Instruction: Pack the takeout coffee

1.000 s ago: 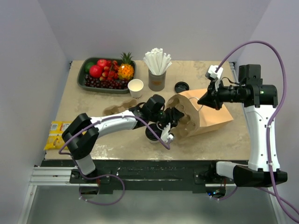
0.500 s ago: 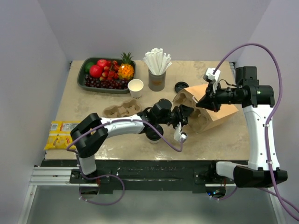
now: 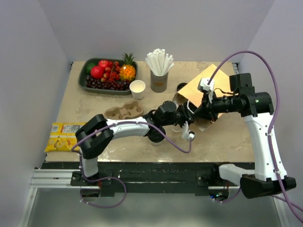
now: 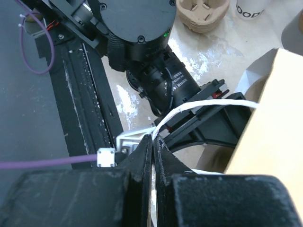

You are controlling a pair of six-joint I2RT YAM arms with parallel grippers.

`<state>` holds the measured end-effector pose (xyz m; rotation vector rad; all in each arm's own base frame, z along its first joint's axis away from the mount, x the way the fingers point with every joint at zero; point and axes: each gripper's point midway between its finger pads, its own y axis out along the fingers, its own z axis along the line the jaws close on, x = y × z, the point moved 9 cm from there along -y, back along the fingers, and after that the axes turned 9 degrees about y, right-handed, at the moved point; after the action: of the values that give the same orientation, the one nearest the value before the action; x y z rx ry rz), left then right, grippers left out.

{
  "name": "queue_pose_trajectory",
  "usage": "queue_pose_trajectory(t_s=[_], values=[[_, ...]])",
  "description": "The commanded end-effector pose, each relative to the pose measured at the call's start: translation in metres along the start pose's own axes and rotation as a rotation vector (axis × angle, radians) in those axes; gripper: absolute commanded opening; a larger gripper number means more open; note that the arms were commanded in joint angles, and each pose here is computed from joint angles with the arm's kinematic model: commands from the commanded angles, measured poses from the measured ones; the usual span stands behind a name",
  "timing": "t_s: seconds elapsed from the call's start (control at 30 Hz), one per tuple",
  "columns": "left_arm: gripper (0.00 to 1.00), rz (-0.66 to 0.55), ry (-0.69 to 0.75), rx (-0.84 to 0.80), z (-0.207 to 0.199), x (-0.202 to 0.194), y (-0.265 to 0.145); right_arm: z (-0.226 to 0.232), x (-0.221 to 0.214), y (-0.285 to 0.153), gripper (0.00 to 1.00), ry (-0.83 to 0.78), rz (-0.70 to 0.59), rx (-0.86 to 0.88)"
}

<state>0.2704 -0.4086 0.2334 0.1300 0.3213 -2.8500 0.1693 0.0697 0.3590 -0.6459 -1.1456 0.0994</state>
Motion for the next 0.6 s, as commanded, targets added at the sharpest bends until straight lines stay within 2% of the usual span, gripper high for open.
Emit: queue_pose_trajectory(t_s=[0.0, 0.23, 0.37, 0.57], values=[[0.00, 0.141, 0.020, 0.122, 0.022, -0.013, 0.001, 0.013, 0.002, -0.007, 0.00, 0.051, 0.032, 0.016], [0.00, 0.220, 0.020, 0.191, 0.019, -0.017, -0.004, 0.011, 0.009, -0.006, 0.00, 0.054, 0.015, 0.035], [0.00, 0.169, -0.009, 0.182, 0.018, -0.011, -0.003, 0.010, 0.013, -0.006, 0.00, 0.048, 0.004, 0.047], [0.00, 0.021, -0.050, 0.099, 0.004, 0.007, -0.003, 0.018, 0.012, -0.003, 0.00, 0.020, 0.018, 0.065]])
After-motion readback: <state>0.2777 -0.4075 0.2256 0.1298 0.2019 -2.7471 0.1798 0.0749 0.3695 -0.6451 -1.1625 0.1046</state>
